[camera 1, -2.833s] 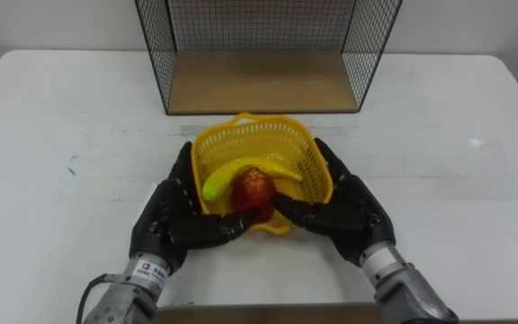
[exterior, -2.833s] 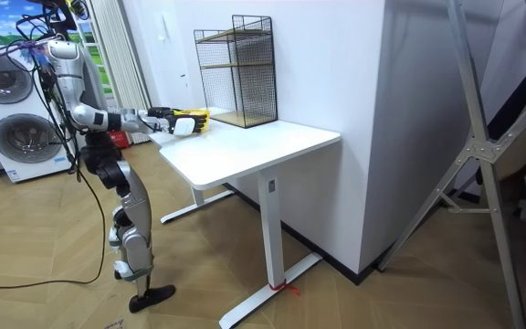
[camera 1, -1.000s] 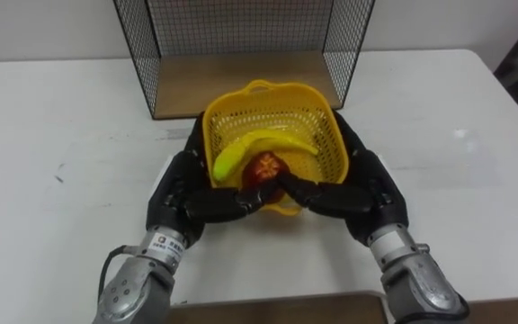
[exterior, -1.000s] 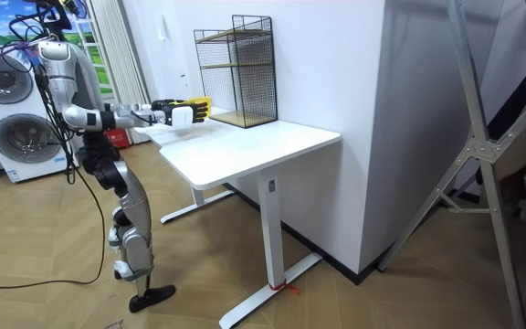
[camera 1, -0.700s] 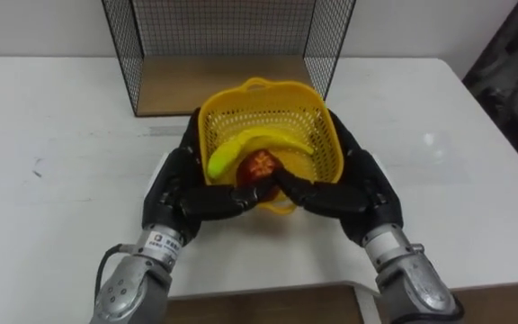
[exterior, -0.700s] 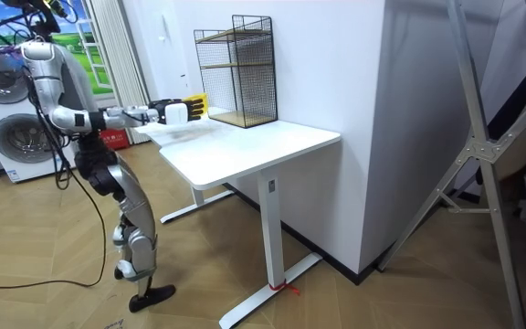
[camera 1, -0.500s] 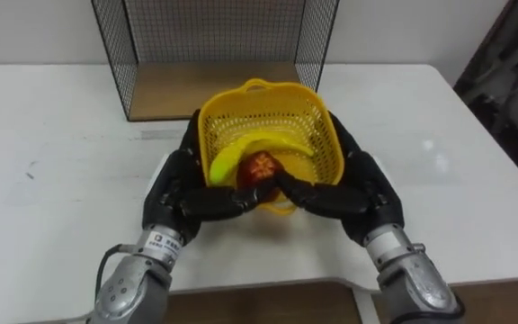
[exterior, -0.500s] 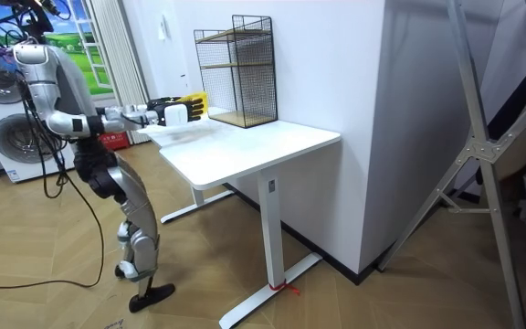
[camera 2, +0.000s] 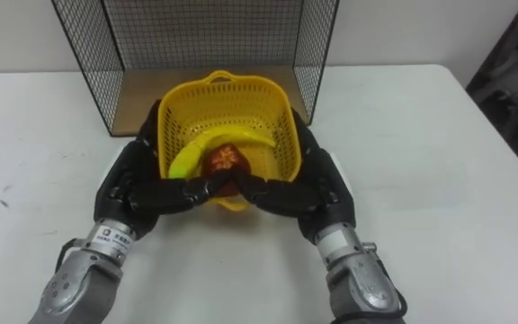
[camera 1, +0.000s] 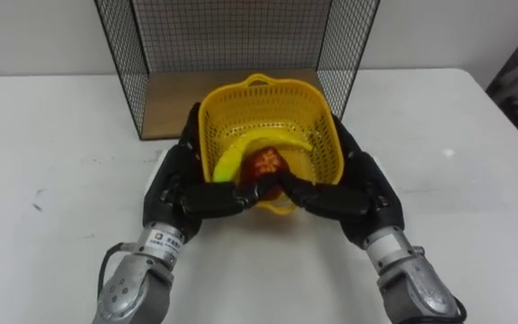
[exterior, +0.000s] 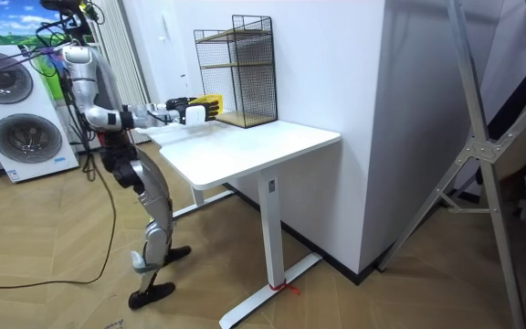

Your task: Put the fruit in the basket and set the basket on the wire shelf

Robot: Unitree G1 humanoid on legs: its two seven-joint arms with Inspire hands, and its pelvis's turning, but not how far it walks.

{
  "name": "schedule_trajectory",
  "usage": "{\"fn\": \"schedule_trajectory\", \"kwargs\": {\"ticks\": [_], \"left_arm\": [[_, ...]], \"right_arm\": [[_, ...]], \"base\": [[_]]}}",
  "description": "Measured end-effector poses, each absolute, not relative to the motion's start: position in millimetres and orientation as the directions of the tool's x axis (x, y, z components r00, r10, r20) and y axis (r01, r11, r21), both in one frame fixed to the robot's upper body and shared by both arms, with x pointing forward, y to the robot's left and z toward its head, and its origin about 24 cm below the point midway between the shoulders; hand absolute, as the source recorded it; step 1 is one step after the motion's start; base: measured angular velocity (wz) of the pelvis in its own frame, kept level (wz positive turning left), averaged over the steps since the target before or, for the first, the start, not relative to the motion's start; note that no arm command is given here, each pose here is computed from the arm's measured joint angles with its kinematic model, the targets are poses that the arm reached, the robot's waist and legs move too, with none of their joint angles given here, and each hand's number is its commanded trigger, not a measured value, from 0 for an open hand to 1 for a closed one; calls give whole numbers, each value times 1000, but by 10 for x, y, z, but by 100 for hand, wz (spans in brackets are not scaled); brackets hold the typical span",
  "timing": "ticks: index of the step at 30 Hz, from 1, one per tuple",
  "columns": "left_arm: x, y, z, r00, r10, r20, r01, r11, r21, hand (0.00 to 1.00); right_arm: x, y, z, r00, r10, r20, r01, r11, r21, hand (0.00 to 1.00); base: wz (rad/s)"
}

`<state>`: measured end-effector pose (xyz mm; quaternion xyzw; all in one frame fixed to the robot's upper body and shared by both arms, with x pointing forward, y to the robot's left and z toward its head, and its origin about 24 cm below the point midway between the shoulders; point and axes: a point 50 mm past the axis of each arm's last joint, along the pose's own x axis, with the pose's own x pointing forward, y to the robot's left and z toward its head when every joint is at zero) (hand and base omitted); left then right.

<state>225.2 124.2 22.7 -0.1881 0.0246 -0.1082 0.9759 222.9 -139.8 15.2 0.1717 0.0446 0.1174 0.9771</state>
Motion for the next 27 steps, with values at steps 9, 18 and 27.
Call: {"fn": "schedule_trajectory", "kwargs": {"ticks": [9,18,27], "left_arm": [[2284,1249,261,976,-217,9,204,906,-371,0],[2415,1239,269,972,-236,3,223,915,-336,0],[2477,1241,320,972,-234,13,225,918,-326,0]], "right_arm": [[2265,-1403,179,969,246,-38,-224,928,298,0],[2304,-1407,115,971,225,-82,-192,937,293,0],[2347,-1388,157,972,226,-63,-192,922,335,0]], "base": [[2],[-6],[-13]]}}
